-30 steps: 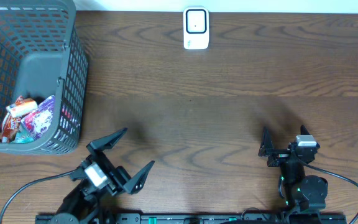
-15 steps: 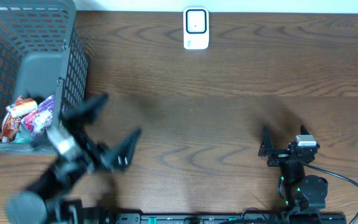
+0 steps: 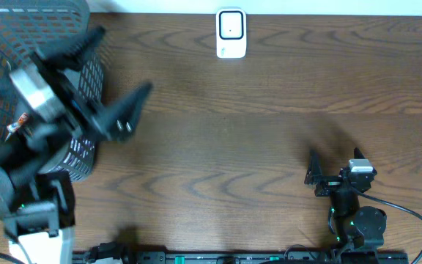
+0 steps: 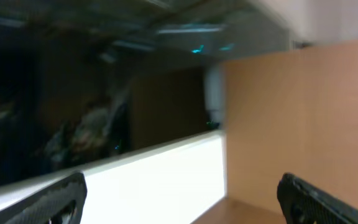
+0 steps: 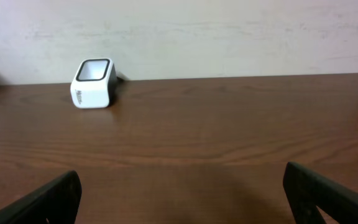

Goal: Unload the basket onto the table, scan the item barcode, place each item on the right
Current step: 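Swing the left gripper up and over into the grey basket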

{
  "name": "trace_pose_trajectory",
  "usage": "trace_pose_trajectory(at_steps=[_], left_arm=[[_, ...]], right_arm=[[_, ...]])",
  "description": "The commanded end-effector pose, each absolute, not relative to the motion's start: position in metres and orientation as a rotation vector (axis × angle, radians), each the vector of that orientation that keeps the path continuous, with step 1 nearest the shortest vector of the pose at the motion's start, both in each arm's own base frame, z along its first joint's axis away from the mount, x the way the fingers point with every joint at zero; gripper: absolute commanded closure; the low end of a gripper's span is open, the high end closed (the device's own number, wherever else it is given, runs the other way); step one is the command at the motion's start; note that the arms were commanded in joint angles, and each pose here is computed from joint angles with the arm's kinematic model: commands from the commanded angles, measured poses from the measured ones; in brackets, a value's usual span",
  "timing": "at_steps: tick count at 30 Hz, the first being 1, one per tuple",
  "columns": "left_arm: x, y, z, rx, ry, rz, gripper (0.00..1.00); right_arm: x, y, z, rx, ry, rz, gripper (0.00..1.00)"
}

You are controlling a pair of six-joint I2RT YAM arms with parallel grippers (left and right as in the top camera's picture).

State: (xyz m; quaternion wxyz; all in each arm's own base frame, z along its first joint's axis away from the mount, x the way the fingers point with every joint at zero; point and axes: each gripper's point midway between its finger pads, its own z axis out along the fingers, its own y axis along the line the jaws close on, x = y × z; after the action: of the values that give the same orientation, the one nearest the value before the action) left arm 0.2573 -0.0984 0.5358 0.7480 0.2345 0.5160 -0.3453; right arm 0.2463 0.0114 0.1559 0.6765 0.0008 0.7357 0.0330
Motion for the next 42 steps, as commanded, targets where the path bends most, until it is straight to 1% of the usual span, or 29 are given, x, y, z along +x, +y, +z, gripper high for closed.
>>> trace_pose_trajectory(at_steps=[1, 3, 5, 13, 17, 20, 22, 24, 28, 32, 37, 40, 42], left_arm=[[0.302, -0.056, 0.555, 0.335, 1.236, -0.646, 0.02], [0.329, -0.026, 0.549, 0.171, 1.368, -0.629, 0.02], [0.345, -0.008, 0.545, 0.090, 1.452, -0.626, 0.02], [0.368, 0.002, 0.536, 0.075, 1.487, -0.644, 0.02], [0.380, 0.034, 0.527, -0.113, 1.502, -0.527, 0.02], [0.386, 0.077, 0.499, -0.374, 1.559, -0.362, 0.02], [0.378, 0.116, 0.462, -0.613, 1.634, -0.173, 0.02], [0.371, 0.135, 0.445, -0.699, 1.668, -0.052, 0.02], [0.372, 0.141, 0.440, -0.580, 1.731, 0.097, 0.02], [0.372, 0.154, 0.432, -0.622, 1.746, 0.170, 0.02], [0.376, 0.184, 0.398, -0.662, 1.845, 0.346, 0.02], [0.381, 0.204, 0.375, -0.629, 1.931, 0.477, 0.02], [0.382, 0.212, 0.363, -0.642, 1.966, 0.508, 0.02]], right_arm=[[0.246, 0.013, 0.155, 0.008, 1.654, 0.089, 0.01], [0.246, 0.013, 0.155, 0.008, 1.654, 0.089, 0.01], [0.246, 0.013, 0.155, 0.008, 1.654, 0.089, 0.01], [0.246, 0.013, 0.155, 0.008, 1.654, 0.089, 0.01], [0.246, 0.013, 0.155, 0.008, 1.654, 0.089, 0.01], [0.246, 0.013, 0.155, 0.008, 1.654, 0.089, 0.01], [0.246, 0.013, 0.155, 0.008, 1.654, 0.089, 0.01], [0.246, 0.013, 0.155, 0.008, 1.654, 0.089, 0.01], [0.246, 0.013, 0.155, 0.008, 1.654, 0.089, 0.01], [0.246, 0.013, 0.155, 0.008, 1.654, 0.089, 0.01], [0.246, 0.013, 0.155, 0.008, 1.654, 0.089, 0.01], [0.246, 0.013, 0.155, 0.008, 1.654, 0.089, 0.01], [0.246, 0.013, 0.155, 0.008, 1.654, 0.089, 0.01]])
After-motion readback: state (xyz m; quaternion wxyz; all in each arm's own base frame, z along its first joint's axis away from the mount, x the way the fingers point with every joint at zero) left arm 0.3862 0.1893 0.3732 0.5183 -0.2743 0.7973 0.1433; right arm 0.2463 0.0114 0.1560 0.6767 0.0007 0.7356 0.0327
